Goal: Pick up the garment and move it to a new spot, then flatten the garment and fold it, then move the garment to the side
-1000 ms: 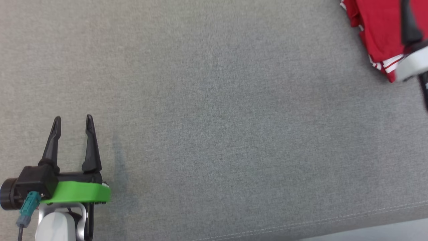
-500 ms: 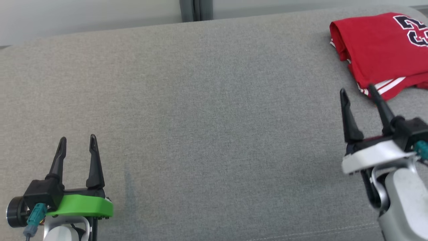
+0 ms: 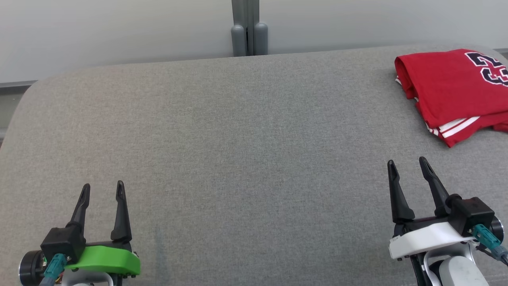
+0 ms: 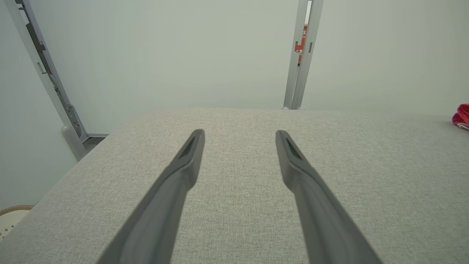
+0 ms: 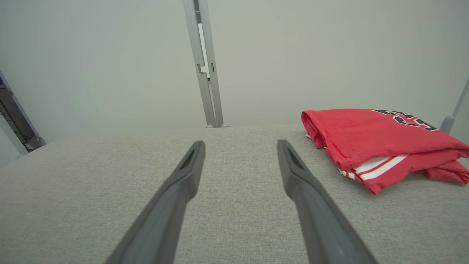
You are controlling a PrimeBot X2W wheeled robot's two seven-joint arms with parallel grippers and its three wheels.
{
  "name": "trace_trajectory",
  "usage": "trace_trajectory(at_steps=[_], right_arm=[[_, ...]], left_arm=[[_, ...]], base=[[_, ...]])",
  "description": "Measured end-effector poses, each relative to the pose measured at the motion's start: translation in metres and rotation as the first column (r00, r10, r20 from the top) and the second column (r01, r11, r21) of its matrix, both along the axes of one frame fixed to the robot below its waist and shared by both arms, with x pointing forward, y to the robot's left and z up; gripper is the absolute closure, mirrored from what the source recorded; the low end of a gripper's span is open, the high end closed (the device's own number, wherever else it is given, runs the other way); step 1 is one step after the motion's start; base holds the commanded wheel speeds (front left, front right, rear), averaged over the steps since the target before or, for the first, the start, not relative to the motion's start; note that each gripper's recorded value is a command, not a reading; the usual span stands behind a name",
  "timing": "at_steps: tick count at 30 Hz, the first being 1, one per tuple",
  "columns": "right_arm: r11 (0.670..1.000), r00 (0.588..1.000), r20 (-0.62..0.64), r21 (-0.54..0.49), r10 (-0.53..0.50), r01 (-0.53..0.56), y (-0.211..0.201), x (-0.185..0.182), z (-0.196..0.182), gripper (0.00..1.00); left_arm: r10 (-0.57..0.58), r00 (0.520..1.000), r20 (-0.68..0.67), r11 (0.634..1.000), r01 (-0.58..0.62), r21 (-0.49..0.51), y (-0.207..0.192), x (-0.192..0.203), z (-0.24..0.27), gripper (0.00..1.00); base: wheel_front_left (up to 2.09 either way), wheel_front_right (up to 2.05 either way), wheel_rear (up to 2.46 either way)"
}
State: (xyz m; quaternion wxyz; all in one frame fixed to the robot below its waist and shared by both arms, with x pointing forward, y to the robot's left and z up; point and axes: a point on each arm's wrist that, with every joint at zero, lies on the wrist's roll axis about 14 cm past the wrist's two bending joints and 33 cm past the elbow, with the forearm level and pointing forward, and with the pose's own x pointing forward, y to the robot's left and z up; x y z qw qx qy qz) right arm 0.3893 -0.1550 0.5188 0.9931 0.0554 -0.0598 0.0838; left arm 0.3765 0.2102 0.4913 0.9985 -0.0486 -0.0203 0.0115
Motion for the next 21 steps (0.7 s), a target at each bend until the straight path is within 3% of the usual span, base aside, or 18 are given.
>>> trace_trajectory(at_steps=[21], right_arm=[[1.000, 1.000, 0.011, 0.019, -0.008, 0.008, 0.005, -0.012, 0.004, 0.00]], left_arm=[[0.016, 1.000, -0.004, 1.000, -0.016, -0.017, 0.006, -0.009, -0.001, 0.00]], base=[[0.00, 0.00, 0.00]])
